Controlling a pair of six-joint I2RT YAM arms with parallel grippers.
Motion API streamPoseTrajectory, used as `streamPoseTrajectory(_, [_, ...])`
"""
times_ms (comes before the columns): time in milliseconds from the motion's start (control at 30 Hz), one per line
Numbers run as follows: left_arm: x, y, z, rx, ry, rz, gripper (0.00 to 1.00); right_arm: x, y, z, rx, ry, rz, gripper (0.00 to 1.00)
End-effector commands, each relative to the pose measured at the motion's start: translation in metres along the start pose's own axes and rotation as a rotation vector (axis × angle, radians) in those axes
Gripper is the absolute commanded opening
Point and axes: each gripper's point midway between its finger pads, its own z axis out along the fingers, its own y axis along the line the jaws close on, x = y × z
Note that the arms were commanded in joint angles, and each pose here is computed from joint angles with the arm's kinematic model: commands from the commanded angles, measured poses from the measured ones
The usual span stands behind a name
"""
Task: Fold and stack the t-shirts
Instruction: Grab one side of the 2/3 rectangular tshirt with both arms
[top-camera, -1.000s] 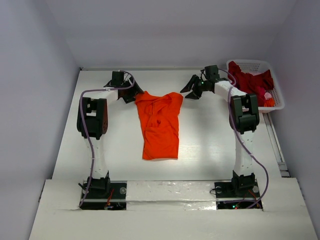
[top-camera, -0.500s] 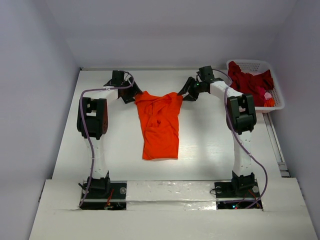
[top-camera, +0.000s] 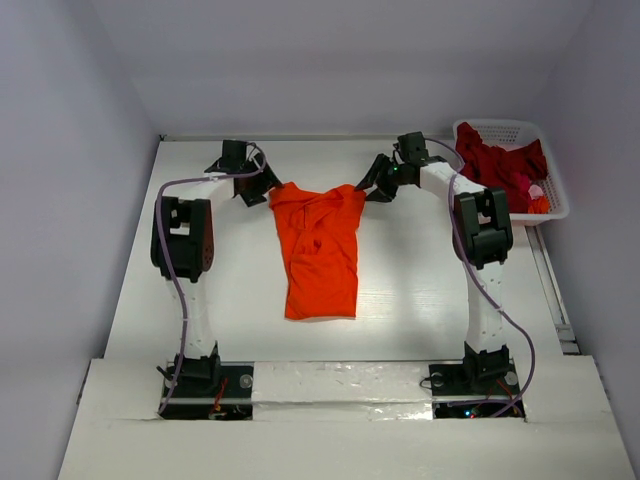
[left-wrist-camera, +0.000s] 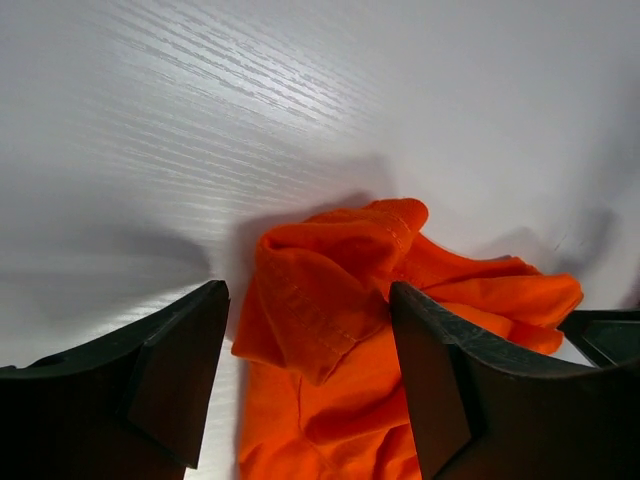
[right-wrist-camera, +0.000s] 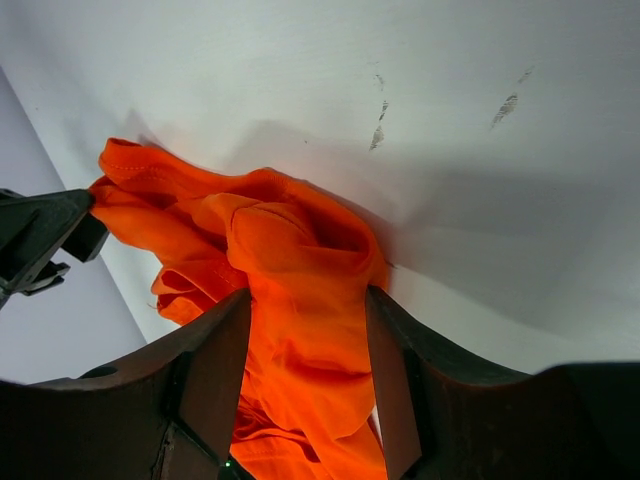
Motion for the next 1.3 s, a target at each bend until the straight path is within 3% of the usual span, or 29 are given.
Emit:
streamPoseTrajectory(0, [-0.029, -0.026, -0.036, 0.086, -0.099, 0.003, 0.62, 0.004, 0.01, 0.004, -0.029, 0.001, -0.02, 0.55])
streamPoseTrajectory(400, [-0.015, 0.012, -0.023, 0.174, -0.068, -0.13, 0.6, 0.006, 0.01, 0.004, -0.032, 0.007, -0.025, 0.55])
streamPoseTrajectory(967, [0.006, 0.01, -0.001, 0.296, 0.03, -0.188, 0.59, 0.006, 0.008, 0.002, -0.021, 0.005, -0.028, 0.54])
streamPoseTrajectory(1067, [0.008, 0.012, 0.0, 0.295, 0.036, -0.189, 0.57, 0.006, 0.008, 0.002, -0.02, 0.006, -0.026, 0.54])
streamPoseTrajectory(1200, [0.009, 0.012, -0.001, 0.295, 0.036, -0.194, 0.41, 0.006, 0.009, 0.002, -0.021, 0.007, -0.028, 0.54])
streamPoseTrajectory(1267, [0.009, 0.012, 0.001, 0.298, 0.038, -0.196, 0.4, 0.006, 0.009, 0.002, -0.023, 0.007, -0.028, 0.54])
